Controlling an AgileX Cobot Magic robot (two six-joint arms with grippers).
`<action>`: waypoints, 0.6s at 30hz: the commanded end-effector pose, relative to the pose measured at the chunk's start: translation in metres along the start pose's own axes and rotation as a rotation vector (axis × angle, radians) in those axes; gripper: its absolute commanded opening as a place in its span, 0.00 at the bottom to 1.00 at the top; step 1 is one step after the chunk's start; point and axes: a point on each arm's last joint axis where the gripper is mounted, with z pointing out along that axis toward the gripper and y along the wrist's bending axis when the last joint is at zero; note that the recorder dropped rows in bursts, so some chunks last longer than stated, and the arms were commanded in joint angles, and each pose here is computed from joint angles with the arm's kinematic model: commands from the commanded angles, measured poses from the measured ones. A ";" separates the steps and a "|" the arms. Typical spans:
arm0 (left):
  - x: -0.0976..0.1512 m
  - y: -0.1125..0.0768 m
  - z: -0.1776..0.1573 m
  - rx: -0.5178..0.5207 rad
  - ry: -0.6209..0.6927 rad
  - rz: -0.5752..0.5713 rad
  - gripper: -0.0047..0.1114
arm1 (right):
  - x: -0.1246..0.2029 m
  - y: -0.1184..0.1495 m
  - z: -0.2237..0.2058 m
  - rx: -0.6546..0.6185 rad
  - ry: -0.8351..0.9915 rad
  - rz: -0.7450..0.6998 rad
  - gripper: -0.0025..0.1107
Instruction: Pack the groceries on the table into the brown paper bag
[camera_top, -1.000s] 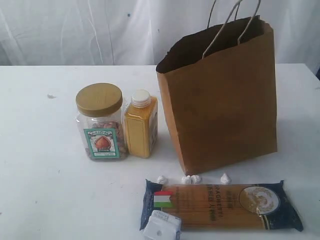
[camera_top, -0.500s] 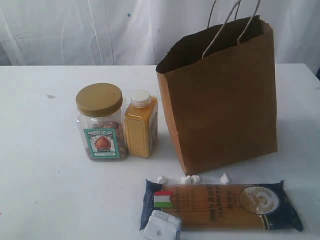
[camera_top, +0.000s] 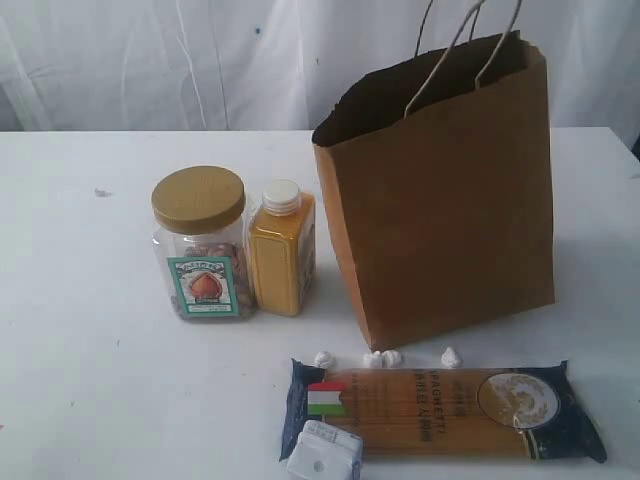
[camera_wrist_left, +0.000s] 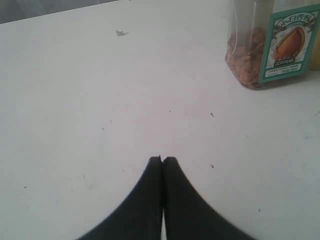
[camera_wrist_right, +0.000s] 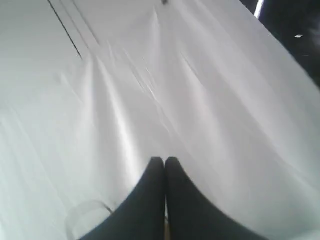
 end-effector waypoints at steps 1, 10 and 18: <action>0.000 0.000 0.000 0.002 -0.006 -0.019 0.04 | 0.030 -0.023 0.006 0.216 0.445 -0.335 0.02; 0.000 0.000 0.000 0.002 -0.008 -0.019 0.04 | 0.050 -0.017 0.051 0.187 1.300 -0.491 0.02; 0.000 0.000 0.000 0.002 -0.008 -0.019 0.04 | 0.045 0.025 0.078 -0.135 1.518 -0.394 0.02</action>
